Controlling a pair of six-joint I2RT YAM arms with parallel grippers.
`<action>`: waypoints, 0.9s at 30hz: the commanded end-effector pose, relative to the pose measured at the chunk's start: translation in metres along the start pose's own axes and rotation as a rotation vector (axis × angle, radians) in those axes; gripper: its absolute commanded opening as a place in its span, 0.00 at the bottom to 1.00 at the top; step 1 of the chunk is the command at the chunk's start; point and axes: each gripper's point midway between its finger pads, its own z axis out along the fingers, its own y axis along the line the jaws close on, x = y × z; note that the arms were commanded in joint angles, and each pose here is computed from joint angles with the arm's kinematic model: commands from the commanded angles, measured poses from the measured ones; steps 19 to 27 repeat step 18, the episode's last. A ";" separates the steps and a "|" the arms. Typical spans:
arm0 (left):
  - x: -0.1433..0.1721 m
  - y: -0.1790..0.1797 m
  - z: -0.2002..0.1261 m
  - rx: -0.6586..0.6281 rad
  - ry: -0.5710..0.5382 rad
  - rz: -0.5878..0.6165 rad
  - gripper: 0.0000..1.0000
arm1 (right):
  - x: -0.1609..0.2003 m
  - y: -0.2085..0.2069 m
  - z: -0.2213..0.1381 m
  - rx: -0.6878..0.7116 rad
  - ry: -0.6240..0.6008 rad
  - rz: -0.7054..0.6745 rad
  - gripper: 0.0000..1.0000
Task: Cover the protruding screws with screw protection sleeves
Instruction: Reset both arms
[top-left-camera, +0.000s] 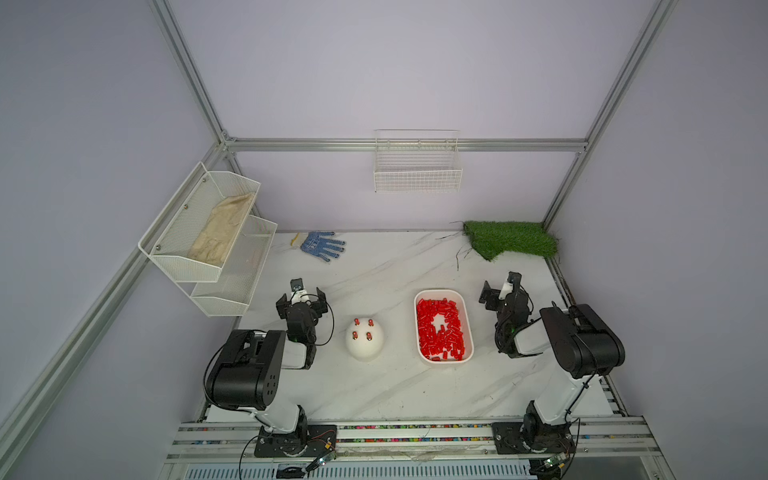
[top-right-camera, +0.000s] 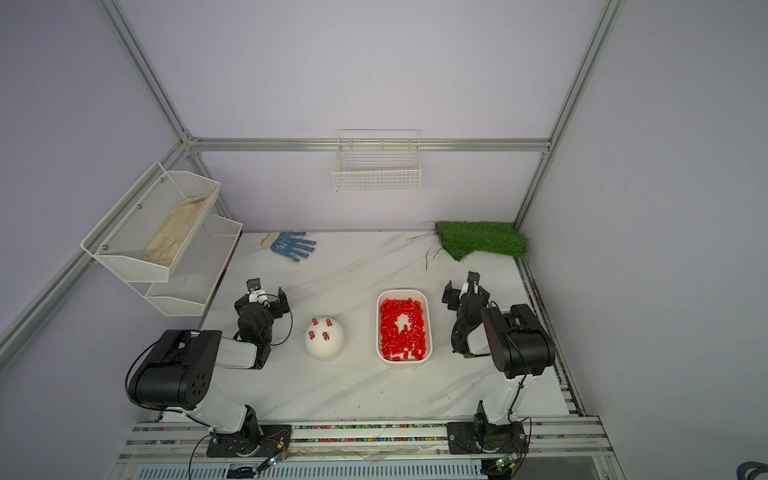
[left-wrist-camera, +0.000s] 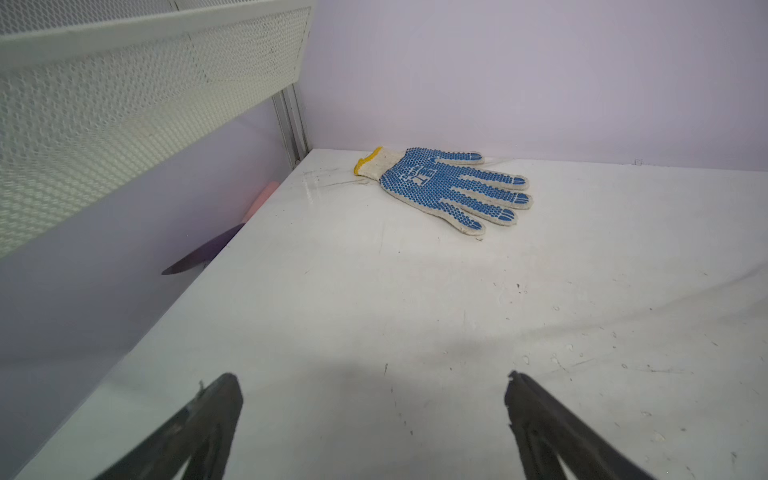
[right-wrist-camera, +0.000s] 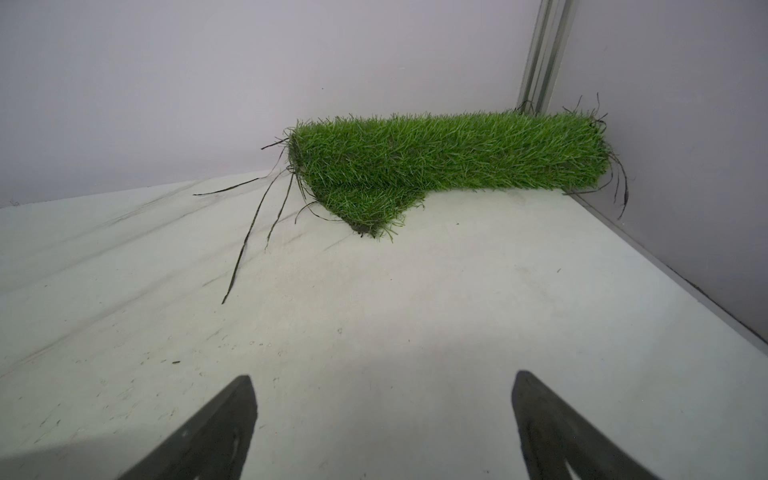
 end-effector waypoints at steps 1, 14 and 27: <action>-0.006 0.005 0.001 -0.025 -0.008 -0.001 1.00 | -0.014 0.000 0.001 -0.003 -0.046 0.001 0.97; -0.006 0.004 0.001 -0.024 -0.006 -0.002 1.00 | -0.014 0.001 0.004 -0.004 -0.042 0.003 0.97; -0.005 0.004 0.001 -0.023 -0.004 -0.001 1.00 | -0.014 0.000 0.002 -0.003 -0.042 0.000 0.97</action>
